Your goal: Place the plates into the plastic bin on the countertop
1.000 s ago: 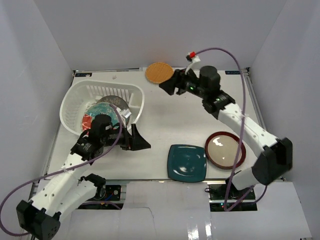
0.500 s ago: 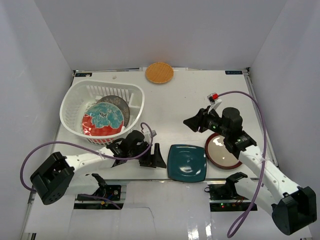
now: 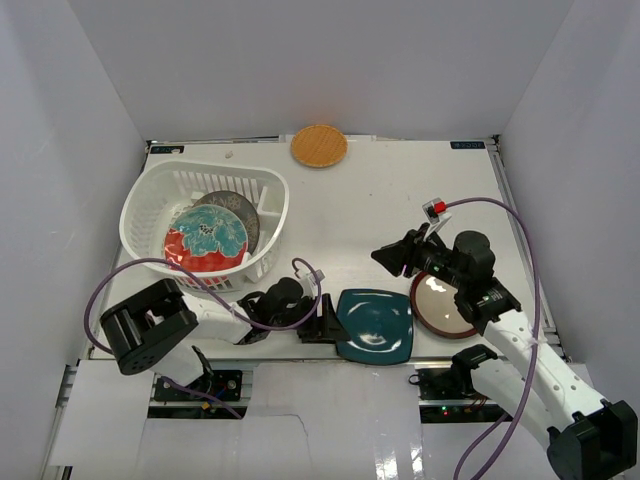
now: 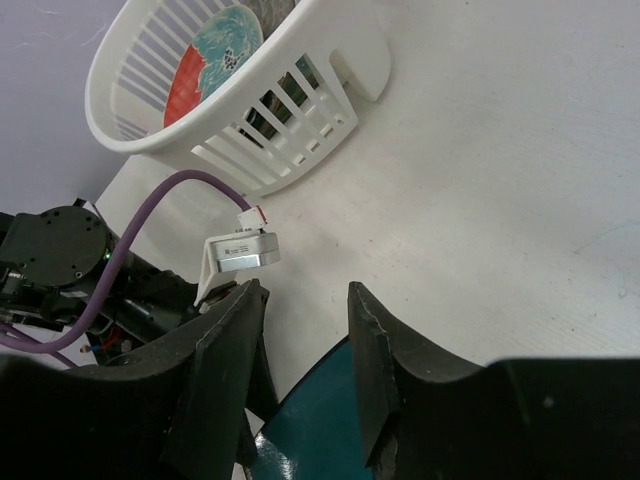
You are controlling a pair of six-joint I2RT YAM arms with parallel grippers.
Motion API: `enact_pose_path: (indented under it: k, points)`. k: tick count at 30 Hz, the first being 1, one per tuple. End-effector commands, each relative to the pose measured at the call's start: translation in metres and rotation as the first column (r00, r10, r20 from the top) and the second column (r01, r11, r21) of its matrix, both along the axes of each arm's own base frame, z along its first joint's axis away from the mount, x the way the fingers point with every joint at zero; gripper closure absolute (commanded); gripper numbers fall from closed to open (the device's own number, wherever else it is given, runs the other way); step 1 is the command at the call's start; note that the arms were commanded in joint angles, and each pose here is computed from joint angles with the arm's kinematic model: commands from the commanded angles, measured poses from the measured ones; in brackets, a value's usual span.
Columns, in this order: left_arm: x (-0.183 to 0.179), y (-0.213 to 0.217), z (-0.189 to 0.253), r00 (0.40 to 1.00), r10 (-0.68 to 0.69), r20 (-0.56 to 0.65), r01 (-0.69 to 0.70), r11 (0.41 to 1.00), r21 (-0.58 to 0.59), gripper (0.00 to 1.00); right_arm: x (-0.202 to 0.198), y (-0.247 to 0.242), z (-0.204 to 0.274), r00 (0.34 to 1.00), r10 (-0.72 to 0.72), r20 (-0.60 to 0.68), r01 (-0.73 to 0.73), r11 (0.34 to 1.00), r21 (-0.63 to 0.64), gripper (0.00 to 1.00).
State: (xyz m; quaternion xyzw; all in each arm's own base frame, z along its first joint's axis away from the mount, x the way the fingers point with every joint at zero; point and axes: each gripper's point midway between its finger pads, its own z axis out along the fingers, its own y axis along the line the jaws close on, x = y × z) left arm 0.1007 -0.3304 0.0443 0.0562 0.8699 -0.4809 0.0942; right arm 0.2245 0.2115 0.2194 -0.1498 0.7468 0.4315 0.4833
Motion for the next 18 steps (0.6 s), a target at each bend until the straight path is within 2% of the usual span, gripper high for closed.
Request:
enact_pose_path:
  k: [1,8,12,15,16,18]
  points:
    - [0.010,0.003,-0.013,0.997,0.075,0.014,-0.076,0.997,0.015,0.28,-0.003,0.000,0.015,0.998,0.009,0.055,-0.011,0.999,0.039,0.53]
    - [0.008,0.006,-0.035,0.996,0.094,-0.012,-0.093,0.995,0.035,0.32,-0.002,-0.001,0.011,0.999,0.002,0.046,-0.003,0.999,0.033,0.52]
    - [0.007,0.005,-0.040,0.996,0.085,-0.015,-0.085,0.996,0.034,0.39,-0.001,-0.001,0.010,0.999,-0.001,0.042,0.000,0.999,0.033,0.52]
    - [0.008,0.007,-0.043,0.995,0.094,-0.015,-0.094,0.995,0.045,0.53,-0.001,-0.001,0.009,0.999,-0.003,0.038,0.002,1.000,0.031,0.52]
    - [0.009,0.007,-0.045,0.995,0.098,-0.014,-0.097,0.994,0.050,0.67,0.000,-0.001,0.009,0.999,-0.005,0.036,0.003,1.000,0.031,0.52]
    - [0.010,0.010,-0.048,0.994,0.107,-0.017,-0.106,0.993,0.056,0.79,0.000,0.000,0.005,1.000,-0.002,0.025,0.001,1.000,0.028,0.52]
